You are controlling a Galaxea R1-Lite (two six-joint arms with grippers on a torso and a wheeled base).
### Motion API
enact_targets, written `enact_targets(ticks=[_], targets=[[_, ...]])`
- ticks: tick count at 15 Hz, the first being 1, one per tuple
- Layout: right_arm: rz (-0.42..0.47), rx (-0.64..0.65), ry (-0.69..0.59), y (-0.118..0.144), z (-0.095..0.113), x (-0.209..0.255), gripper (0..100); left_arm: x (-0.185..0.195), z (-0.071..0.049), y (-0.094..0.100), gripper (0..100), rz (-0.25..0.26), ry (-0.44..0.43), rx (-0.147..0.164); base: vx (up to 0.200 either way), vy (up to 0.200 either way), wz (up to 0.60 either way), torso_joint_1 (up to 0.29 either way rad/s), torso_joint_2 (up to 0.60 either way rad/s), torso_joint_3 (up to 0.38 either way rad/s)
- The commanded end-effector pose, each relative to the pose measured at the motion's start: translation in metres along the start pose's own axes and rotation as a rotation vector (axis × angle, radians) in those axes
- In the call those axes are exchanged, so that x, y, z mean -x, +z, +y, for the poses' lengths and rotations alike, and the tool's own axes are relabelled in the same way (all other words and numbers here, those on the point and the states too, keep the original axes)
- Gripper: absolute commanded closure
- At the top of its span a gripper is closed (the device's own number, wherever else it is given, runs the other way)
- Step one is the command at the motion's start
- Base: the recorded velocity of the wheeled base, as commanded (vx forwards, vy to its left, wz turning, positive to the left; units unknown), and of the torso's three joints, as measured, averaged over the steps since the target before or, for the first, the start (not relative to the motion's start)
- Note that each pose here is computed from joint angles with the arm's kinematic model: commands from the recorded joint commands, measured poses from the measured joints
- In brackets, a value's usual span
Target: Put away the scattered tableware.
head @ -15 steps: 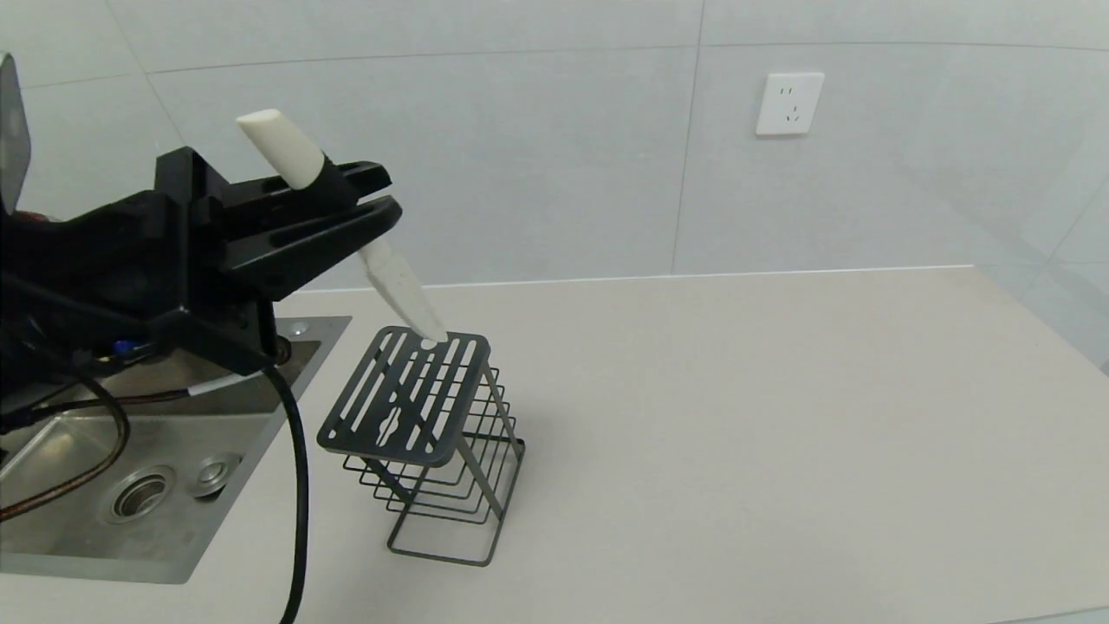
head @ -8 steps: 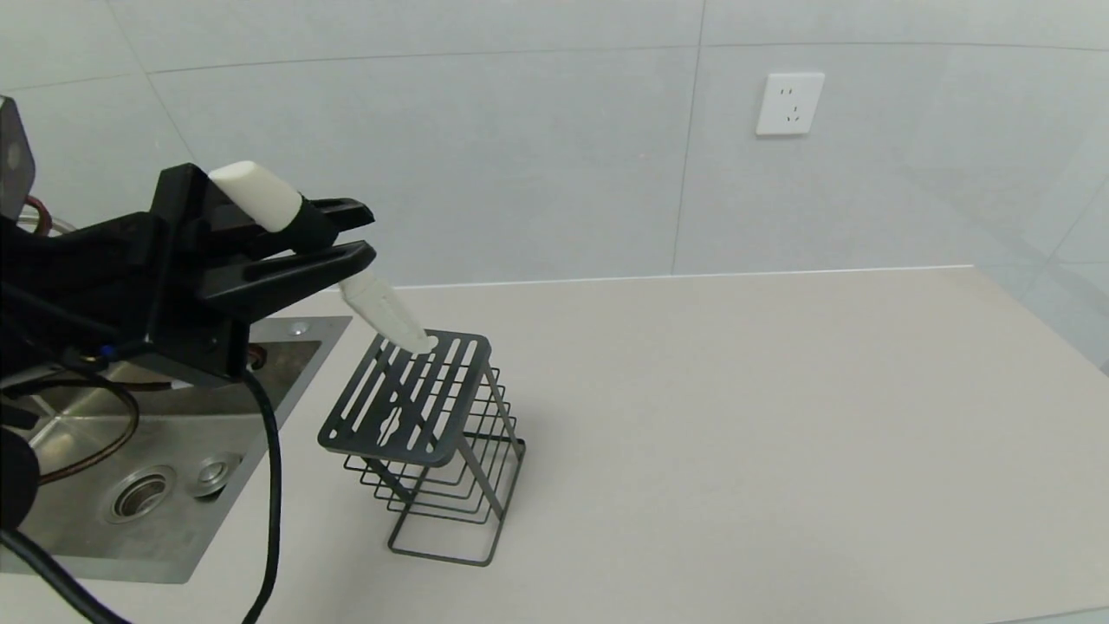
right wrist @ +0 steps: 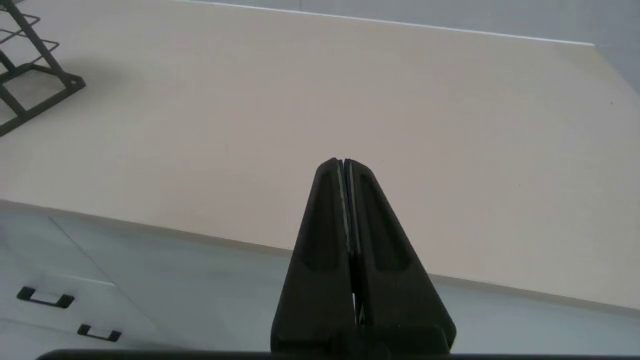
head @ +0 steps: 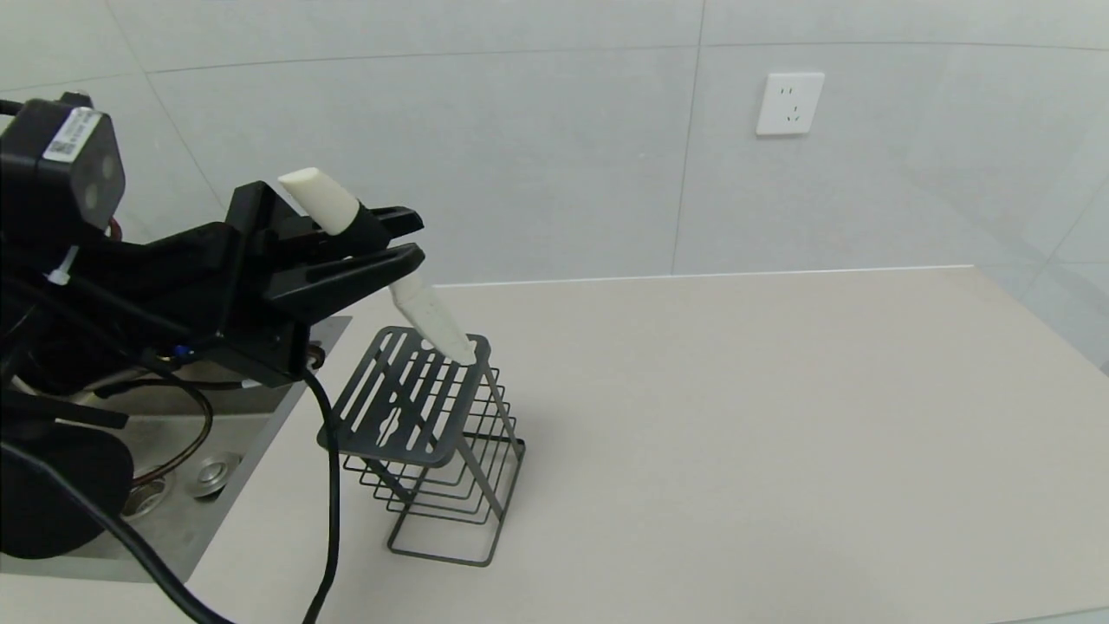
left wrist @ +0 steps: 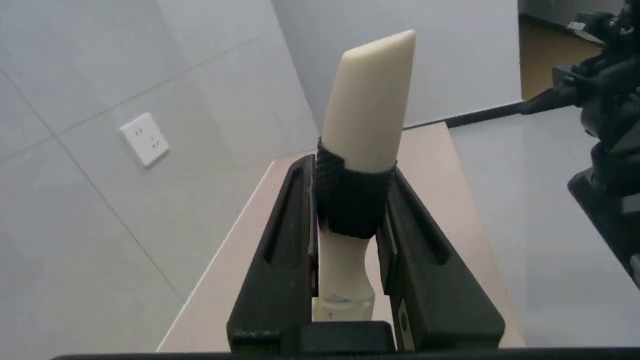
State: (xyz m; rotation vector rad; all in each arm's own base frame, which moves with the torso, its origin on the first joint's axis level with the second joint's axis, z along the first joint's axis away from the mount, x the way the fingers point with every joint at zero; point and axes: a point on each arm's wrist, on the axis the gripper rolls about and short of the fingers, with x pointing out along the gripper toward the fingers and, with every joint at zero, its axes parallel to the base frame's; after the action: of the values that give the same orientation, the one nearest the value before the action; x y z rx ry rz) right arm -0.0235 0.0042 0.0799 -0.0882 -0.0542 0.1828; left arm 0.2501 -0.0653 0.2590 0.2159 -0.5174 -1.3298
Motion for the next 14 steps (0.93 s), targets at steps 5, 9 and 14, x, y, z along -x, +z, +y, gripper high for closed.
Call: enact_targets(ticks=[5,9,14], targets=[[0.002,0.0,0.001,0.0,0.0,0.0,100,0.011,0.01,-0.006,100,0.02,0.099,-0.001,0.0,0.0,0.0,0.0,0.0,0.0],[0.002,0.0,0.001,0.0,0.0,0.0,100,0.016,0.01,-0.007,100,0.03,0.111,0.001,0.0,0.0,0.0,0.0,0.0,0.0],[0.002,0.0,0.002,0.0,0.0,0.0,100,0.01,0.008,-0.011,100,0.025,0.089,0.02,0.0,0.0,0.0,0.0,0.0,0.0]])
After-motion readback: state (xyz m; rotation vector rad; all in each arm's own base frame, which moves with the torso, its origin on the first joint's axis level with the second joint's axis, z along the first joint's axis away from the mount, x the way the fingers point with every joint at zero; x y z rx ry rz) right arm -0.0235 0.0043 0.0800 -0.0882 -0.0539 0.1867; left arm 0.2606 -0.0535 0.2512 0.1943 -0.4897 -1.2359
